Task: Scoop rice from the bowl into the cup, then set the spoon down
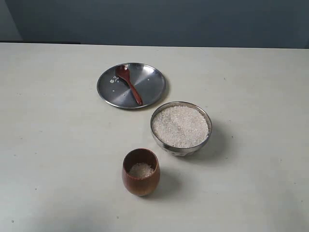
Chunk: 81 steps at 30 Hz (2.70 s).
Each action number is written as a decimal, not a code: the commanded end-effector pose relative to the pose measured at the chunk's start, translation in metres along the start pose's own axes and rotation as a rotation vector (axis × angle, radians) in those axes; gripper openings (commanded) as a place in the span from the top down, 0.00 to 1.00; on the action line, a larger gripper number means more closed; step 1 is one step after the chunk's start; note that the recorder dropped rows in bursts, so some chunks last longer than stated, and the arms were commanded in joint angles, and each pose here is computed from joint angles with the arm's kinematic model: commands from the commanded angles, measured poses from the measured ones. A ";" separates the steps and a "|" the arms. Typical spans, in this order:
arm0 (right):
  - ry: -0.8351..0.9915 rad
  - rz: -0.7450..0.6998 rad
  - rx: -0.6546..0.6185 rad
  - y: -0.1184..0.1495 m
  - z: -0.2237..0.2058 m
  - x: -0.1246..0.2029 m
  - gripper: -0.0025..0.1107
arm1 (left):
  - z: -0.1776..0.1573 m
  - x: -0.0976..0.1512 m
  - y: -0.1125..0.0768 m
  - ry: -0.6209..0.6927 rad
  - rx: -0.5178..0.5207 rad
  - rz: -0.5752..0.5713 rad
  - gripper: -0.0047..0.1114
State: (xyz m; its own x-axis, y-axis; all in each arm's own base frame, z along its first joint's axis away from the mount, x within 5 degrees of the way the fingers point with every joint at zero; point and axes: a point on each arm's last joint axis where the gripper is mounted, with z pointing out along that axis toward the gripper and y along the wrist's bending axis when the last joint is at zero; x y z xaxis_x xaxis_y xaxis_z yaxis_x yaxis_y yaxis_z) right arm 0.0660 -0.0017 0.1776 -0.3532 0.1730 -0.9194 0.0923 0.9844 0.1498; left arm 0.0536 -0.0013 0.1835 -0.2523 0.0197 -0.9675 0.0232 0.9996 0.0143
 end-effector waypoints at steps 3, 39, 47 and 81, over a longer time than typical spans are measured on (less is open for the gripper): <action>-0.025 -0.046 0.014 -0.001 0.000 -0.002 0.97 | 0.000 0.000 0.000 -0.009 -0.002 -0.003 0.96; -0.042 -0.197 0.036 -0.003 0.000 -0.003 0.97 | 0.000 0.000 0.000 -0.009 -0.002 -0.003 0.96; -0.042 -0.197 0.036 -0.003 0.000 -0.003 0.97 | 0.000 0.000 0.000 -0.009 -0.002 -0.003 0.96; -0.050 -0.197 0.035 -0.003 0.000 -0.004 0.97 | 0.000 0.000 0.000 -0.009 -0.002 -0.003 0.96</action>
State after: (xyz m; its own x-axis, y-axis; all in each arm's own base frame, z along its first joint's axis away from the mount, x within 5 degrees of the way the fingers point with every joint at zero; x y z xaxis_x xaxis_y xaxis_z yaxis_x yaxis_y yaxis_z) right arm 0.0669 -0.0046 0.1802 -0.3359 -0.0132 -0.9418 0.0556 0.9979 -0.0338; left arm 0.0536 -0.0013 0.1835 -0.2523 0.0197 -0.9675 0.0232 0.9996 0.0143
